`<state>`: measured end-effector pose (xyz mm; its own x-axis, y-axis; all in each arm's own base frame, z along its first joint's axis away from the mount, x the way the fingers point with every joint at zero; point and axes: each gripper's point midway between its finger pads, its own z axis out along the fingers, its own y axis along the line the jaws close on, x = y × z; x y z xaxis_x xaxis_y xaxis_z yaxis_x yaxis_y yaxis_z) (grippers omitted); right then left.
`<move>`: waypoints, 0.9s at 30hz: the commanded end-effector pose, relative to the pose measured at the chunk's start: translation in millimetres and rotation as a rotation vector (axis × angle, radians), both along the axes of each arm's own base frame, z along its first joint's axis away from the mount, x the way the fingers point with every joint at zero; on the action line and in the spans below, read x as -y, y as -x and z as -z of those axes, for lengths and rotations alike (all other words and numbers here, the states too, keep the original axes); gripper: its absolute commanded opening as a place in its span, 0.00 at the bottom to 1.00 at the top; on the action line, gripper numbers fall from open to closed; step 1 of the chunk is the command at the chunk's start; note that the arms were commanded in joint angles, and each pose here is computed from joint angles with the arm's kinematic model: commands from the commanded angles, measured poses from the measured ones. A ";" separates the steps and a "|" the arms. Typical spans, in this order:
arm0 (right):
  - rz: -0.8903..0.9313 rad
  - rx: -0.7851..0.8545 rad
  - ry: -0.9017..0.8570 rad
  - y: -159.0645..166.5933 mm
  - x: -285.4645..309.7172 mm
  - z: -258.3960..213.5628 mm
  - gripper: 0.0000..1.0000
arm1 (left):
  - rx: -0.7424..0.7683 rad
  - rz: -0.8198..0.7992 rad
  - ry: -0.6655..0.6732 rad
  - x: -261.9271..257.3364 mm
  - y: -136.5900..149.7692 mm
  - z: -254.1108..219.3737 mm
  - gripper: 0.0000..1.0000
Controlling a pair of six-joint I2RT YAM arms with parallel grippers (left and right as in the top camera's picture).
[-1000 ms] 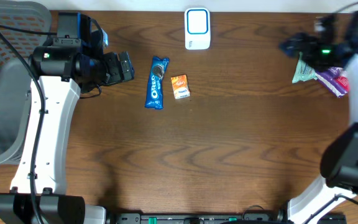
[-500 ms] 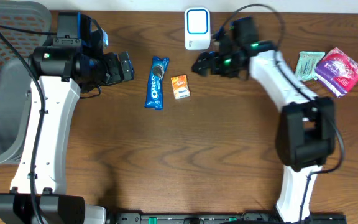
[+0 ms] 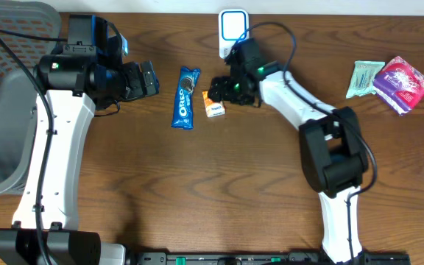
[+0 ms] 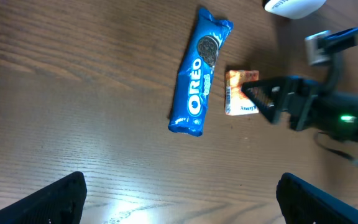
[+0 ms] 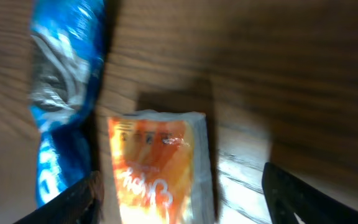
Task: Scan the item barcode
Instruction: 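Move the right gripper left to the orange pack and grasp it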
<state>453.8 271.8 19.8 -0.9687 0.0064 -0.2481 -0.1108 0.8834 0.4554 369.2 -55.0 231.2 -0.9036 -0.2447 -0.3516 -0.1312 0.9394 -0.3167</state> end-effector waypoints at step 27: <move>0.015 -0.197 -0.051 26.2 -3.9 47.8 0.01 | -0.002 0.005 -0.014 -2.4 -0.2 2.1 0.98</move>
